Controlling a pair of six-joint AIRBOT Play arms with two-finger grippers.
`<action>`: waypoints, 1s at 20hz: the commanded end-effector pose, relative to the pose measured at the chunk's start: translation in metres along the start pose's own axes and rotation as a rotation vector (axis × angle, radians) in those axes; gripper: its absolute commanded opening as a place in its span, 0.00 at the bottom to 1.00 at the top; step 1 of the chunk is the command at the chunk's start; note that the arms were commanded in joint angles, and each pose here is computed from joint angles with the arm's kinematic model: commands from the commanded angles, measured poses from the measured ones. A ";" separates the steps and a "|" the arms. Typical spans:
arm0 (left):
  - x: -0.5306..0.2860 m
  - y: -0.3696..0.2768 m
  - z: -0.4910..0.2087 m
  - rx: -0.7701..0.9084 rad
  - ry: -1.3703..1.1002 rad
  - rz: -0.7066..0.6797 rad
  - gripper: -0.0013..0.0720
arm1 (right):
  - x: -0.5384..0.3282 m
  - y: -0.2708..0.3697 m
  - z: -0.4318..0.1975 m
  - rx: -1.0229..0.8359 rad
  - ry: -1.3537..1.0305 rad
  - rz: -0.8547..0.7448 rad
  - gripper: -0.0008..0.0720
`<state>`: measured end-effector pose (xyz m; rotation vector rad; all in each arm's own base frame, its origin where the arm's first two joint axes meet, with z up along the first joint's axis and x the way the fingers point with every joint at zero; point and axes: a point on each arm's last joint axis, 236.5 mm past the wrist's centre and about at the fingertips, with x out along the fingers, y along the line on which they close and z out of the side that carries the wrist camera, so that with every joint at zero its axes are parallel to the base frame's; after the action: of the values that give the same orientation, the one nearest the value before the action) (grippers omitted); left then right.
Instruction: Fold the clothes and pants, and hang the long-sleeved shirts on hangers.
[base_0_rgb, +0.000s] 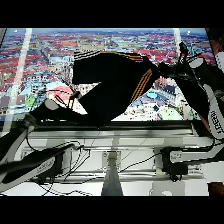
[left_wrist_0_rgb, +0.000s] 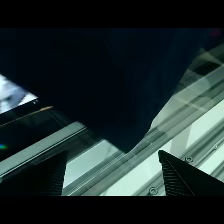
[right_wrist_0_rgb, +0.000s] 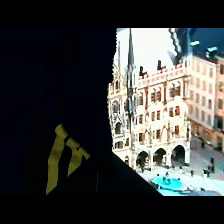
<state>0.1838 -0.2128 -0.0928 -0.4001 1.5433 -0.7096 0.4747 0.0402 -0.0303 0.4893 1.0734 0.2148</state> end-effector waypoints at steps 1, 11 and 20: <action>0.030 -0.005 0.001 0.017 -0.013 0.010 0.87 | 0.000 0.001 -0.005 0.001 0.023 0.005 0.05; 0.014 -0.041 0.006 0.162 0.035 -0.115 0.04 | -0.020 0.014 0.008 -0.049 -0.022 0.013 0.05; -0.260 -0.085 0.134 0.360 -0.592 -0.165 0.03 | -0.169 0.072 0.047 -0.322 -0.311 -0.084 0.05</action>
<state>0.3007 -0.1877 0.0805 -0.4107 1.0600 -0.9541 0.4620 0.0211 0.1050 0.2347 0.8265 0.2197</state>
